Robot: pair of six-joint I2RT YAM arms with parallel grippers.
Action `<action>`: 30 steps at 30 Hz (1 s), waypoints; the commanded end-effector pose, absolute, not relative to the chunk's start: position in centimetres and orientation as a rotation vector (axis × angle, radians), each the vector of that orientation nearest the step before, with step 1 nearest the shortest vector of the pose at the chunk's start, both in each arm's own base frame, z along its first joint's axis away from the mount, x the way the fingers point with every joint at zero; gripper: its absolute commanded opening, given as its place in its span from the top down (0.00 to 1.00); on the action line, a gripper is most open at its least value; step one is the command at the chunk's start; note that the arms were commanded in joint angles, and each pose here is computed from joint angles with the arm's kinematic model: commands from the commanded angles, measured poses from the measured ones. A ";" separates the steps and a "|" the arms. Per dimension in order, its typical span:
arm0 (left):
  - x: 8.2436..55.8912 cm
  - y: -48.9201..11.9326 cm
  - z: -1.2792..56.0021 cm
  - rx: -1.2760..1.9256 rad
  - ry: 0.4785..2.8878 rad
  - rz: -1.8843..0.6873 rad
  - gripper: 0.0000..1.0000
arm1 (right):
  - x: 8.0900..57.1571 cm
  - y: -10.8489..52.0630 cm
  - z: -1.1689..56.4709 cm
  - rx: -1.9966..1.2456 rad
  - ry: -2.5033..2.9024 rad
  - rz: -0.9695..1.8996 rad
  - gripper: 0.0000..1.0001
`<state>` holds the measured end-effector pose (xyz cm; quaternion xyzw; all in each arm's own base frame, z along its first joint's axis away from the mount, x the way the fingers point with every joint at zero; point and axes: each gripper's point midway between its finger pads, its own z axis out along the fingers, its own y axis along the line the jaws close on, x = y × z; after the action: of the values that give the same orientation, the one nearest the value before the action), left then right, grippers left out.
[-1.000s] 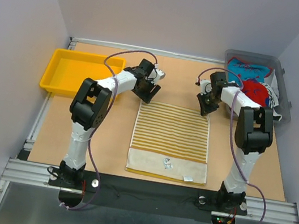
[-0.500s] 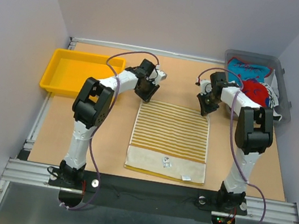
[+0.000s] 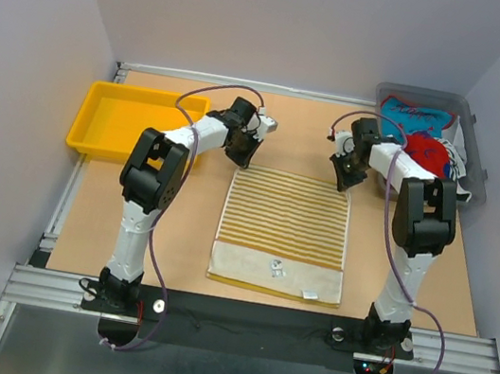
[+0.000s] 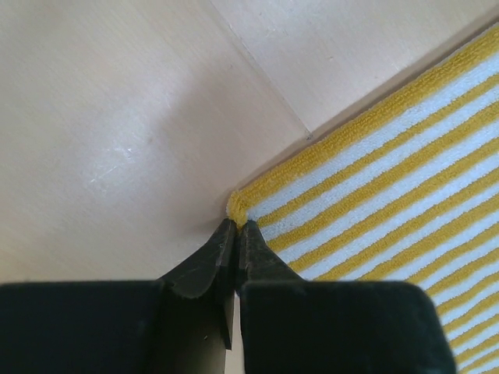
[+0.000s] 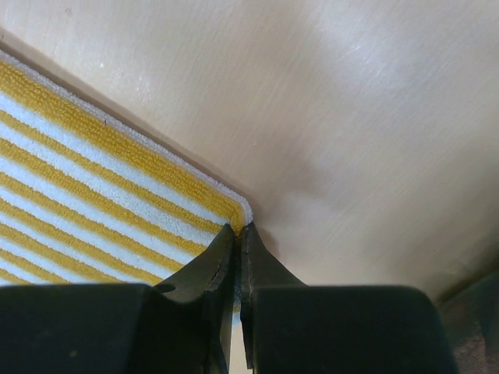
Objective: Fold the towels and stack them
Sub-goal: Fold the towel
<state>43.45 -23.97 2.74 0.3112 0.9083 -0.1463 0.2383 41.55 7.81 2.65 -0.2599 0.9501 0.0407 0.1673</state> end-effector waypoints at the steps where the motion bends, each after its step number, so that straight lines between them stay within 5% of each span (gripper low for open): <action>1: 45.4 -21.5 5.1 0.861 2.454 -0.255 1.00 | 44.7 6.4 4.8 -0.740 2.635 -0.033 1.00; 16: 51.3 -20.3 17.7 0.704 2.035 -0.070 1.00 | 52.1 6.6 12.5 -0.677 2.298 -0.177 0.99; 30: 43.1 -18.9 16.0 0.592 2.102 -0.194 1.00 | 44.2 8.0 15.0 -0.628 2.253 -0.099 0.99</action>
<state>44.31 -20.88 15.61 0.2797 0.8419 -0.0932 0.4519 45.75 9.66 13.99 -0.2817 0.8823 -0.0173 0.3766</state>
